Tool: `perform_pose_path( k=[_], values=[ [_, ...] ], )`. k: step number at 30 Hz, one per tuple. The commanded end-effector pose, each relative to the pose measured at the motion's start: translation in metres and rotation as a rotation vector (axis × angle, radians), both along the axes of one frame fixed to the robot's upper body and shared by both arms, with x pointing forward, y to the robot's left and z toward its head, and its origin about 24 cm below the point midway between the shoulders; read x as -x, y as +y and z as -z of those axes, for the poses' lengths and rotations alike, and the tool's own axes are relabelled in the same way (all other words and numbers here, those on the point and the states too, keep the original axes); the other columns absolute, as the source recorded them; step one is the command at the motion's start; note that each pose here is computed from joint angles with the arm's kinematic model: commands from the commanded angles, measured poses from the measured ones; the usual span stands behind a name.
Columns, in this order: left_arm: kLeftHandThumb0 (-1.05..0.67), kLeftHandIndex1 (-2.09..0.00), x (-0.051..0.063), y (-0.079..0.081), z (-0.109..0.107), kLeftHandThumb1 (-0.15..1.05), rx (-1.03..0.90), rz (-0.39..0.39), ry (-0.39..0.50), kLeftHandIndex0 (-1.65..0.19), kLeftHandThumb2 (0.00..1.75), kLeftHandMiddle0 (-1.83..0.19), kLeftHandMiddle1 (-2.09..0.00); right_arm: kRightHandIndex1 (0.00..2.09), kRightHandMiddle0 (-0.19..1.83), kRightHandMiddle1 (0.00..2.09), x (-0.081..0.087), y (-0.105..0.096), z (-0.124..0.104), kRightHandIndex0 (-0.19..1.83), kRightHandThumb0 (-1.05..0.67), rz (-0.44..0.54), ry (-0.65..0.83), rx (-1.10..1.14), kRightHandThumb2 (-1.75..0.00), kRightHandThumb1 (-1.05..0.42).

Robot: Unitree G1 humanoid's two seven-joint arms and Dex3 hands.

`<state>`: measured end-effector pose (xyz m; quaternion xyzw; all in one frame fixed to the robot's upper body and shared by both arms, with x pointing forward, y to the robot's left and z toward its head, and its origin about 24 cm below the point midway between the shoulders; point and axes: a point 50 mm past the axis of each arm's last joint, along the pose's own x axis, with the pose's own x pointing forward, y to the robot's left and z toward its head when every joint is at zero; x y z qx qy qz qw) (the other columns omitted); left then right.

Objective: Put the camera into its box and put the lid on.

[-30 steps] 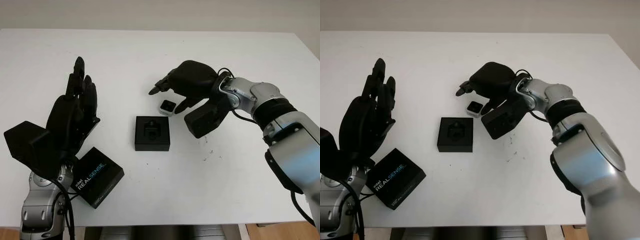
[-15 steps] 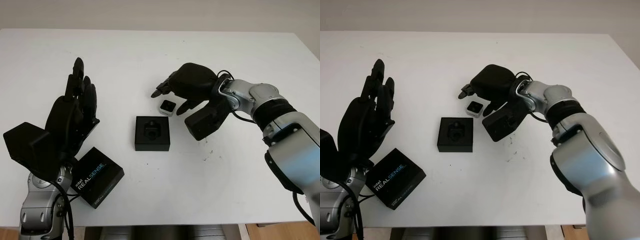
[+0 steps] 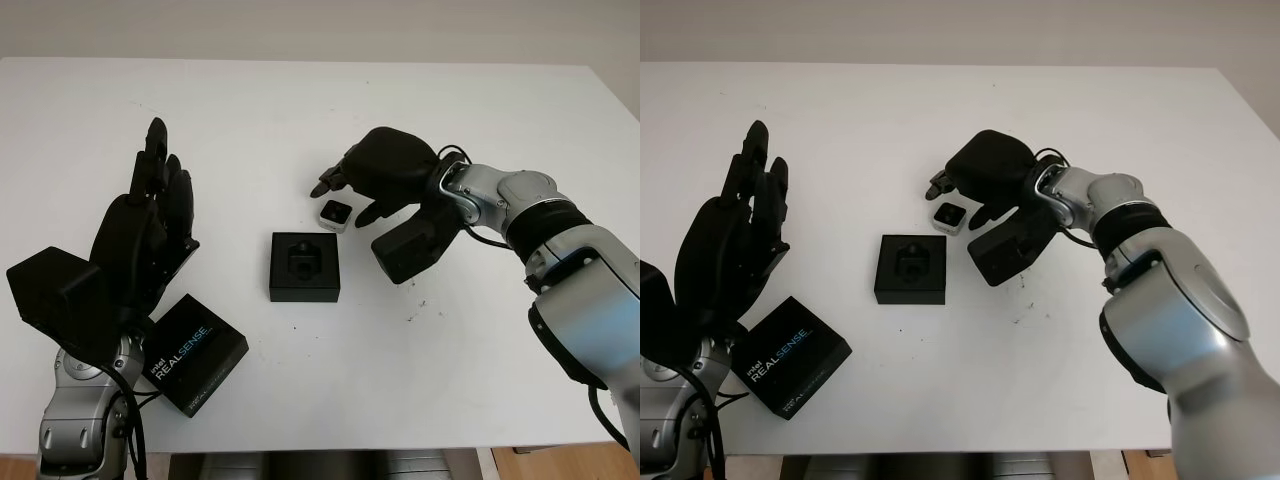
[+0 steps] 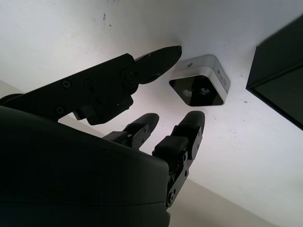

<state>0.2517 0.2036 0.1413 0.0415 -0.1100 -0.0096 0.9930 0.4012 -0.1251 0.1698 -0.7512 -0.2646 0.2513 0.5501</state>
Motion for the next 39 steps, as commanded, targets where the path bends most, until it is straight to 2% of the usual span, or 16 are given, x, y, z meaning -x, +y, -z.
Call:
perform_pose_path(
  k=[1, 19, 29, 30, 32, 34, 35, 39],
  values=[
    [-0.77, -0.05, 0.0028, -0.0019, -0.0013, 1.05, -0.002, 0.003, -0.006, 0.19, 0.68, 0.18, -0.05, 0.18, 0.59, 0.31, -0.0003, 0.0005, 0.0022, 0.62, -0.29, 0.007, 0.006, 0.012, -0.05, -0.84],
    [-0.77, -0.05, 0.0026, -0.0048, 0.0005, 1.05, -0.001, -0.002, 0.003, 0.19, 0.67, 0.18, -0.05, 0.14, 0.6, 0.26, 0.0021, 0.0053, 0.0121, 0.63, -0.28, -0.008, 0.046, 0.029, -0.05, -0.85],
    [-0.77, -0.05, 0.0027, -0.0048, 0.0004, 1.05, -0.002, -0.006, 0.005, 0.19, 0.68, 0.18, -0.05, 0.19, 0.7, 0.33, 0.0018, 0.006, 0.0104, 0.73, -0.27, -0.012, 0.035, 0.033, -0.06, -0.89],
    [-0.77, -0.05, 0.0028, -0.0048, 0.0005, 1.05, 0.0, -0.007, 0.005, 0.19, 0.68, 0.18, -0.05, 0.24, 0.71, 0.39, 0.0019, 0.0057, 0.0106, 0.75, -0.28, -0.015, 0.029, 0.034, -0.06, -0.89],
    [-0.77, -0.05, 0.0028, -0.0047, 0.0006, 1.05, 0.001, -0.008, 0.005, 0.19, 0.68, 0.17, -0.06, 0.84, 0.6, 0.77, 0.0023, 0.0055, 0.0111, 0.55, -0.3, -0.027, 0.006, 0.052, -0.05, -0.91],
    [-0.77, -0.05, 0.0029, -0.0045, 0.0008, 1.05, -0.002, -0.01, 0.004, 0.19, 0.67, 0.17, -0.06, 1.36, 0.55, 0.97, 0.0027, 0.0054, 0.0112, 0.37, -0.31, -0.039, -0.01, 0.064, -0.05, -0.92],
    [-0.77, -0.05, 0.0029, -0.0045, 0.0009, 1.05, -0.004, -0.011, 0.005, 0.18, 0.66, 0.17, -0.06, 1.44, 0.55, 1.01, 0.0028, 0.0052, 0.0113, 0.35, -0.31, -0.042, -0.015, 0.065, -0.05, -0.92],
    [-0.77, -0.05, 0.0028, -0.0042, 0.0009, 1.05, -0.012, -0.013, 0.006, 0.18, 0.65, 0.16, -0.06, 1.43, 0.58, 0.97, 0.0024, 0.0035, 0.0111, 0.32, -0.33, -0.035, -0.021, 0.056, -0.05, -0.92]
  ],
)
